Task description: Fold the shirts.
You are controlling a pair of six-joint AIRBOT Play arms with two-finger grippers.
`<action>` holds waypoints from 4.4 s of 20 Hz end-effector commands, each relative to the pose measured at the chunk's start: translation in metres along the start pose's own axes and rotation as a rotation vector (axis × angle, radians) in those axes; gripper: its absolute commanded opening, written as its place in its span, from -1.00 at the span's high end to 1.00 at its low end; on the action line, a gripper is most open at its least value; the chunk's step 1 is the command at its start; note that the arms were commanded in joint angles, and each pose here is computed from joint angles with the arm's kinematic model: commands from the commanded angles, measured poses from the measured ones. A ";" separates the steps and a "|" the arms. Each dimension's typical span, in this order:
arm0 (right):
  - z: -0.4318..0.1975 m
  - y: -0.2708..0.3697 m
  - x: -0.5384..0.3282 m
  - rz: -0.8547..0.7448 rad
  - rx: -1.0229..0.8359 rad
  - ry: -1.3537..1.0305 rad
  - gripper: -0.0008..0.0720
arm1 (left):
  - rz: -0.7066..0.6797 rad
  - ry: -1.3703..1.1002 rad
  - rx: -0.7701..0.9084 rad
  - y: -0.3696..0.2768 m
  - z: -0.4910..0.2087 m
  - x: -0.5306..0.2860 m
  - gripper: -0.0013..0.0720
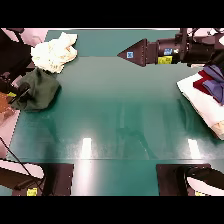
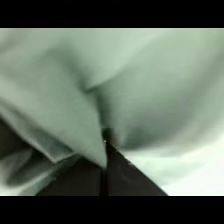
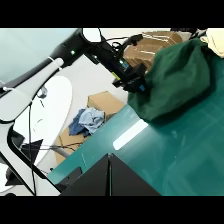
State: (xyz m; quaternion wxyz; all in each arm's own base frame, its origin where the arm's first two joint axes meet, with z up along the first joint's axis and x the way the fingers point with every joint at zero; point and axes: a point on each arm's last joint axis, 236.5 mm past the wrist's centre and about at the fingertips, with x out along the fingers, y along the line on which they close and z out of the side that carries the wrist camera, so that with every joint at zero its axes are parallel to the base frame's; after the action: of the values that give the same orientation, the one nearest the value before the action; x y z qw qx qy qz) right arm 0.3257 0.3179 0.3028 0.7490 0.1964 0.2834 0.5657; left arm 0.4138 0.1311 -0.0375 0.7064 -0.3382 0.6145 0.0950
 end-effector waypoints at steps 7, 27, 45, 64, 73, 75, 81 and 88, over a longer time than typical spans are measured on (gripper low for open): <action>0.039 0.018 -0.038 0.000 -0.068 -0.068 0.92 | -0.743 0.162 0.483 -0.328 -0.140 -0.039 0.90; -0.129 -0.155 -0.180 -0.592 0.489 -0.101 0.89 | 0.346 0.169 0.963 -0.226 -0.168 -0.012 0.89; -0.356 -0.149 -0.058 -0.575 0.305 0.630 -0.75 | 0.269 0.213 0.946 -0.232 -0.186 0.000 -0.53; -0.349 -0.162 -0.050 -0.527 0.480 0.538 -0.63 | 0.243 0.115 0.951 -0.247 -0.173 -0.013 -0.53; -0.345 -0.143 -0.033 -0.467 0.461 0.547 0.92 | -0.570 -0.096 1.125 -0.450 -0.255 -0.065 -0.52; -0.337 -0.136 -0.045 -0.485 0.472 0.482 0.92 | -0.519 -0.053 1.121 -0.446 -0.254 -0.028 -0.52; -0.279 -0.153 -0.127 -0.662 0.476 0.142 0.92 | -0.047 -0.111 0.859 -0.339 -0.131 0.004 -0.52; -0.286 -0.163 -0.267 -1.114 0.667 -0.151 0.92 | -0.120 -0.080 0.754 -0.323 -0.106 -0.006 -0.53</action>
State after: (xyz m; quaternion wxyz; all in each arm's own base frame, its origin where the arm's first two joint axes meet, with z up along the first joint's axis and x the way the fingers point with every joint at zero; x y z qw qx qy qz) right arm 0.2330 0.0588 0.0470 0.8499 0.2685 0.4458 0.0822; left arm 0.5005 -0.1717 0.0787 0.8081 -0.0621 0.5657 -0.1519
